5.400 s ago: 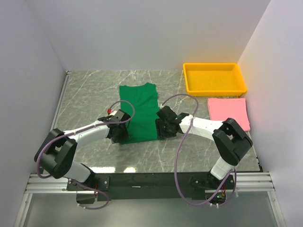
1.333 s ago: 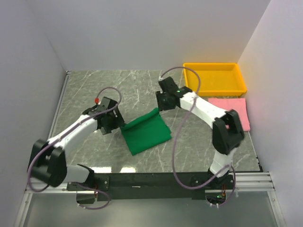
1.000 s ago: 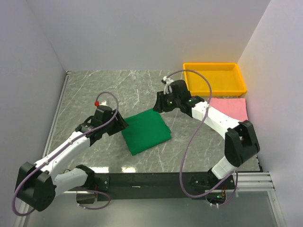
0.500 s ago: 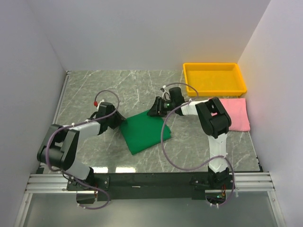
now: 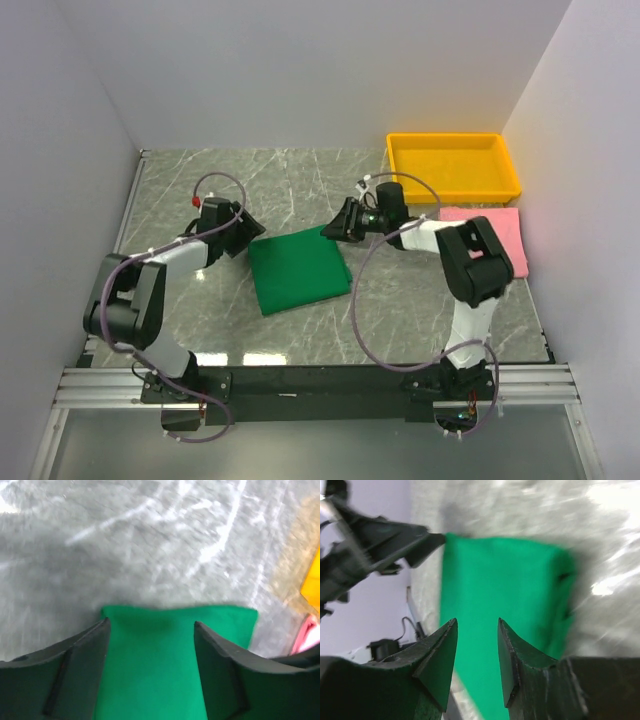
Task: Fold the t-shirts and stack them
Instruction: Fold the tshirt
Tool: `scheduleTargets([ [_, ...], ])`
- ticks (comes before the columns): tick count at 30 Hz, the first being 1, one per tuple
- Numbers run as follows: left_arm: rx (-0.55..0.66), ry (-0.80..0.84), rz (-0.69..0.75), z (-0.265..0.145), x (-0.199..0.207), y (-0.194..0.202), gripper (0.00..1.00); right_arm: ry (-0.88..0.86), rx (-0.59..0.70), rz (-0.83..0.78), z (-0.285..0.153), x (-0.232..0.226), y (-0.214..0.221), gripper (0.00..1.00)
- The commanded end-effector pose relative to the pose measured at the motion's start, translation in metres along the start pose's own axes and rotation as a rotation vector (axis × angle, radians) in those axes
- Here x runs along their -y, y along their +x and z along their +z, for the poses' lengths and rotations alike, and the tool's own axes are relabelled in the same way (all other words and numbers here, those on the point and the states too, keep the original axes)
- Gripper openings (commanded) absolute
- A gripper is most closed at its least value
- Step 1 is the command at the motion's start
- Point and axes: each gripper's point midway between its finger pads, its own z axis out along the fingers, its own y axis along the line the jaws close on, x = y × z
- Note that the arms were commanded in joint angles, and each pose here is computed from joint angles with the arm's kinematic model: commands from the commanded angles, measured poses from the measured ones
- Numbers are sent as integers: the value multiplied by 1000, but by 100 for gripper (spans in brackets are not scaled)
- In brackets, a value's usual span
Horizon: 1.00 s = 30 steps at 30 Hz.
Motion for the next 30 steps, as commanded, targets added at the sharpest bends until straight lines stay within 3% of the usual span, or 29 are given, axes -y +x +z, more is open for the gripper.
scheduleTargets([
  [1,56,58,85,-37,32,-15,74,-77,70,-108,-31,-48,-7,45],
  [8,-1,46,122,-92,18,38,68,-108,45,-93,-62,-47,47,41],
  [11,-60,35,118,-105,1,65,70,-8,51,-95,-67,-22,62,43],
  [15,-54,8,115,-122,-21,79,73,194,86,-187,-77,4,63,55],
  [23,-75,-6,121,-116,-34,89,79,337,27,-274,-67,21,71,59],
  [30,-152,-67,132,-93,-46,105,63,381,-25,-274,-47,33,77,59],
])
